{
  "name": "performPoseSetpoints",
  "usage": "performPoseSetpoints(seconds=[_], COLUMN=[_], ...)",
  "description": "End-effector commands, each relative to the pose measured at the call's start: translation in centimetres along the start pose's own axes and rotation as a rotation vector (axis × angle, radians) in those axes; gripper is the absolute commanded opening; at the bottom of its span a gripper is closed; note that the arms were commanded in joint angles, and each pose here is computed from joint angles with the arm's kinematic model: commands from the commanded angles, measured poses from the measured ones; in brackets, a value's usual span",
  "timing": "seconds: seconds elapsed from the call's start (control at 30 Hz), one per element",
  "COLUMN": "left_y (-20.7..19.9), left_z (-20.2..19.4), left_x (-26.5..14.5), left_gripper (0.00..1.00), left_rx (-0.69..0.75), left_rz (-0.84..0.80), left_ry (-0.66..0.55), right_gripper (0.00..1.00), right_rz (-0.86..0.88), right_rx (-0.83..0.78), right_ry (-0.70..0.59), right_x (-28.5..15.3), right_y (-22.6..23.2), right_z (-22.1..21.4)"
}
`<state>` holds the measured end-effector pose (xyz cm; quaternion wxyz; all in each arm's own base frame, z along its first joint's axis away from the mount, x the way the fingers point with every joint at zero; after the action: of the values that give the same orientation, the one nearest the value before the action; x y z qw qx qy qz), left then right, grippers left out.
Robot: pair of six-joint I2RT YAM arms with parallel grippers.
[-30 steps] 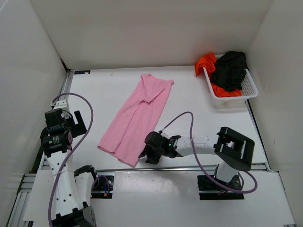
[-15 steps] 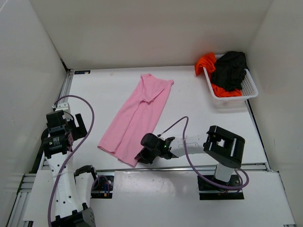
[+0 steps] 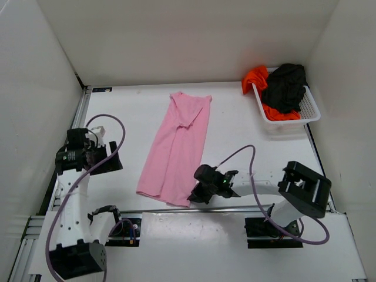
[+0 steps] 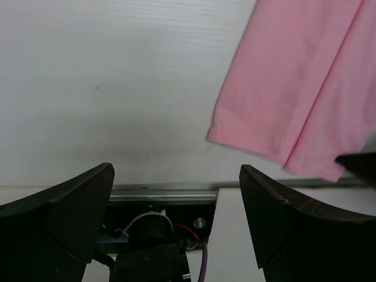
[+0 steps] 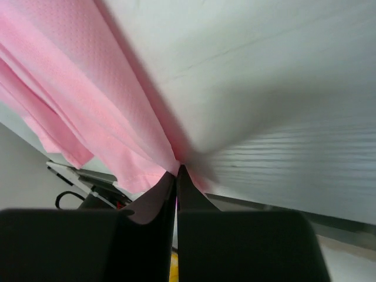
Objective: Fold and stack the t-shirts
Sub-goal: Rotate the tshirt 90 degrees, then grab the bottom of the folded rectangular tshirt with both arms
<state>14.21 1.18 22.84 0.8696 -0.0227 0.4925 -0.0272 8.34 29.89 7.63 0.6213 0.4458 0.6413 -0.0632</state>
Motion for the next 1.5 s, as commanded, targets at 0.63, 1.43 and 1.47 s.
performPoseSetpoints(seconds=[0.63,1.43,1.47], left_y=[-14.1,-12.1,-11.9], left_z=[6.1,-5.8,-6.7], left_x=[-0.1,11.6,11.9], left_gripper=[0.97,0.86,0.86], left_rx=[0.679,0.511,0.504], left_rz=[-0.180,-0.609,-0.616], left_ry=[-0.343,0.151,0.184], right_gripper=[0.53,0.56,0.56], right_rz=[0.096,0.046,0.046], right_rx=[-0.463,-0.455,-0.455], right_ry=[-0.051,-0.123,-0.123], right_x=[-7.8,-6.9,-6.9], right_y=[-1.8,-3.9,-3.9], right_z=[8.7,7.0,7.0])
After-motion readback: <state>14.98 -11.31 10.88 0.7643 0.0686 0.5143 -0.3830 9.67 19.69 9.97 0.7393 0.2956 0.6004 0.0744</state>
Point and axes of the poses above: each gripper's point midway between its finger pads, its own x axis out along the fingers, its own y axis along the line the jaws close on, z = x × y, the point moved 7 cm from there along -x, back along the fingers, and after that the axes turned 10 degrees about x, right-handed, at the moved point
